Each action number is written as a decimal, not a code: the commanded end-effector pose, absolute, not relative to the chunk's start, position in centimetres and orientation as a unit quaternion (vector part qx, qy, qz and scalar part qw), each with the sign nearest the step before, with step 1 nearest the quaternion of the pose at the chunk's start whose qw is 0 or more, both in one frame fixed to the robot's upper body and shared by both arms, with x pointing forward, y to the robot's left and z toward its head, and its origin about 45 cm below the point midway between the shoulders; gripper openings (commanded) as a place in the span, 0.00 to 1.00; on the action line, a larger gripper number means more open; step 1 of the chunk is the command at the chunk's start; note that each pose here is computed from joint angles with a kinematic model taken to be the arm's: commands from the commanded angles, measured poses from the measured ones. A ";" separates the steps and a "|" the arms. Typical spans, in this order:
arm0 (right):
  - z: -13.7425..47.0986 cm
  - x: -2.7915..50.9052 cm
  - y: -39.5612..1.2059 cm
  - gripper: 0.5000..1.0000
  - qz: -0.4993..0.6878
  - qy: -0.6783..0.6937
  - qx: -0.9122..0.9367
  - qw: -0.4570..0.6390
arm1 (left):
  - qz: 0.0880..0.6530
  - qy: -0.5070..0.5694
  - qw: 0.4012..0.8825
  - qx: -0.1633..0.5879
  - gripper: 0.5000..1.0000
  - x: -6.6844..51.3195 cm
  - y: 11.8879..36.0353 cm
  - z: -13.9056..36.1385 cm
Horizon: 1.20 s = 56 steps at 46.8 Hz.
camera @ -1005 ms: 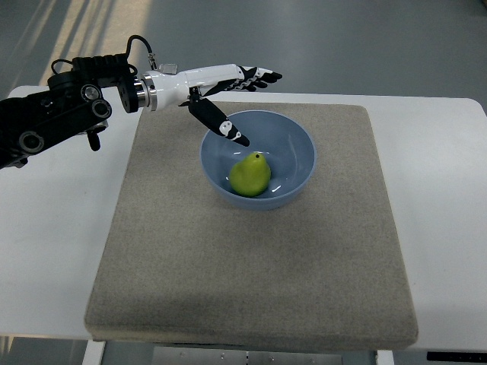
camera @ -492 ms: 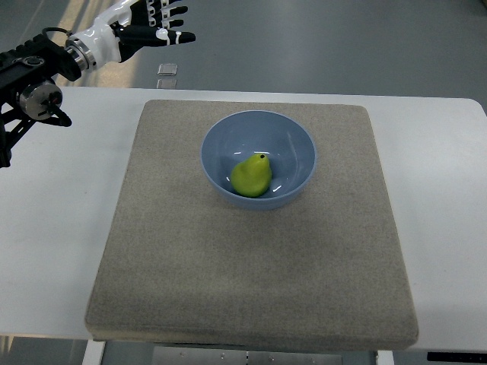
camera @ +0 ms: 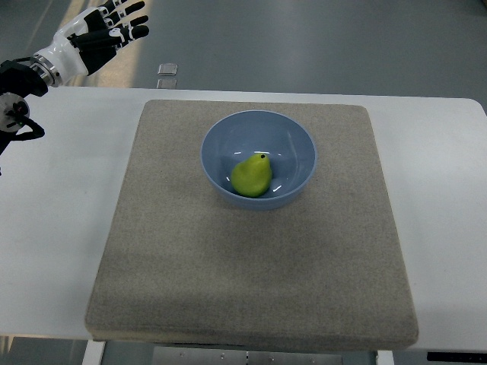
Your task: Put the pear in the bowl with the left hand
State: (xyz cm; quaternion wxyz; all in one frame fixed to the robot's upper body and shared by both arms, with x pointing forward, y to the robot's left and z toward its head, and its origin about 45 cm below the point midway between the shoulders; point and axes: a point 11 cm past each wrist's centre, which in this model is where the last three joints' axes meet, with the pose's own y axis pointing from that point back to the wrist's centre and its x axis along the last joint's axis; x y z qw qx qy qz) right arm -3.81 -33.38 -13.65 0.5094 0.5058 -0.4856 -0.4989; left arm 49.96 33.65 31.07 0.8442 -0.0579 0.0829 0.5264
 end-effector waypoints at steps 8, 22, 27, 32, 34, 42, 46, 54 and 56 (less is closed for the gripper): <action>-13.6 -3.8 -33.4 0.85 -0.499 -0.486 0.506 0.509 | 0.522 0.133 0.839 -0.072 0.99 49.5 34.3 30.1; -13.6 -3.8 -33.4 0.85 -0.499 -0.486 0.505 0.509 | 0.540 0.183 0.815 -0.104 0.99 49.1 36.7 29.6; -13.6 -3.8 -33.4 0.85 -0.499 -0.486 0.506 0.509 | 0.543 0.195 0.809 -0.106 0.99 48.7 37.3 29.0; -13.6 -3.8 -33.4 0.85 -0.499 -0.486 0.506 0.509 | 0.547 0.205 0.805 -0.099 0.99 48.3 37.8 27.9; -13.6 -3.8 -33.4 0.85 -0.499 -0.486 0.506 0.509 | 0.548 0.211 0.804 -0.094 0.99 48.0 37.9 27.3; -13.6 -3.8 -33.4 0.85 -0.500 -0.487 0.505 0.508 | 0.543 0.218 0.806 -0.089 0.99 47.9 37.5 26.9; -13.7 -3.8 -33.3 0.85 -0.501 -0.485 0.506 0.508 | 0.541 0.219 0.807 -0.088 0.99 47.9 37.2 26.8; -13.6 -3.9 -33.2 0.85 -0.504 -0.484 0.506 0.506 | 0.536 0.220 0.810 -0.089 0.99 47.9 36.9 26.9; -13.7 -3.9 -33.2 0.85 -0.504 -0.484 0.507 0.504 | 0.535 0.220 0.811 -0.089 0.99 47.9 36.8 26.9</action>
